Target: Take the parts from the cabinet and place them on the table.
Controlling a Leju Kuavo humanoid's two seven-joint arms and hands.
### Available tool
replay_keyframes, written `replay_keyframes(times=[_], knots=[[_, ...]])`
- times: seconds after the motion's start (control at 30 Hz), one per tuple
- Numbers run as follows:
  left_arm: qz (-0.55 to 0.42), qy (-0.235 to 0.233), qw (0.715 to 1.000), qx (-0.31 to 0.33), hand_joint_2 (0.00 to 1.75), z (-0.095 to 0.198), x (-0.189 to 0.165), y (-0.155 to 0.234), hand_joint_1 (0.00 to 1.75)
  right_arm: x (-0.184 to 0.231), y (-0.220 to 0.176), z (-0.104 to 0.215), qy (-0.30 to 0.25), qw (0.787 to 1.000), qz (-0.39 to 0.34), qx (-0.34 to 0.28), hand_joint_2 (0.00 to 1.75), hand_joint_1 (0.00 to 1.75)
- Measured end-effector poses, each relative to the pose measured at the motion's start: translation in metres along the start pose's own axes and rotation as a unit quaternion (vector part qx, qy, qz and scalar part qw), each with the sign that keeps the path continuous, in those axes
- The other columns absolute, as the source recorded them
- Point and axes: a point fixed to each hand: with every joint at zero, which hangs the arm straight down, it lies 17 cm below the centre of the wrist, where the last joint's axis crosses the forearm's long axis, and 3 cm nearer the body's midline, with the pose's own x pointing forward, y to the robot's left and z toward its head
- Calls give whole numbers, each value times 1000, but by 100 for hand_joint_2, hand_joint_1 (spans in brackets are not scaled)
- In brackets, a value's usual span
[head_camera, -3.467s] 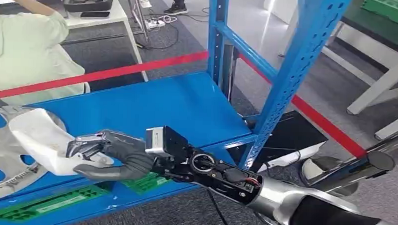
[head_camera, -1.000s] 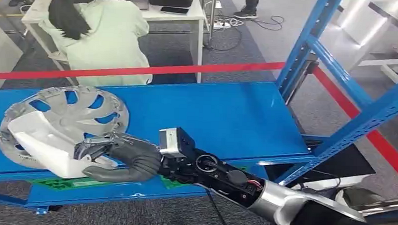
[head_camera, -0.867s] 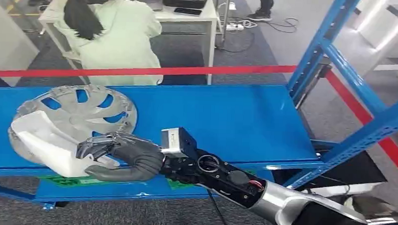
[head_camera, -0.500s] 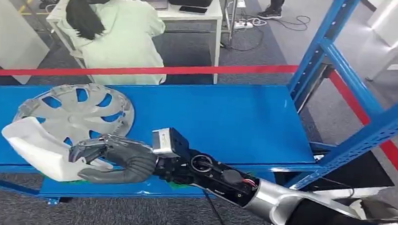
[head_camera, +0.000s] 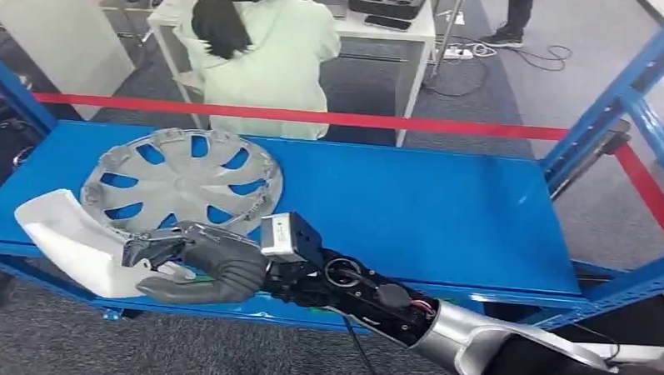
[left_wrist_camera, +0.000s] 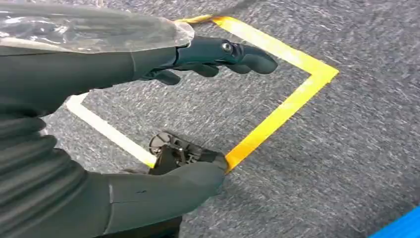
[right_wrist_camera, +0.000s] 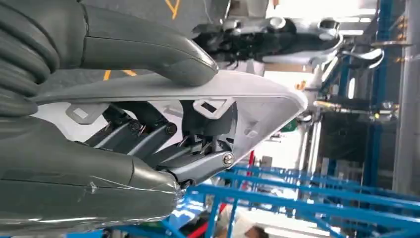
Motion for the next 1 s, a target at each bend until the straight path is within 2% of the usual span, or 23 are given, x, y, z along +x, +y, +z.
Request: replay_keyframes(times=[0.7, 1.0], knots=[[1, -8, 1000, -8, 175, -3, 11, -8, 0, 8, -3, -4, -11, 1000, 4, 6, 175, 175], [0, -2, 1000, -7, 175, -1, 4, -8, 0, 8, -4, -4, -9, 1000, 5, 4, 175, 175]])
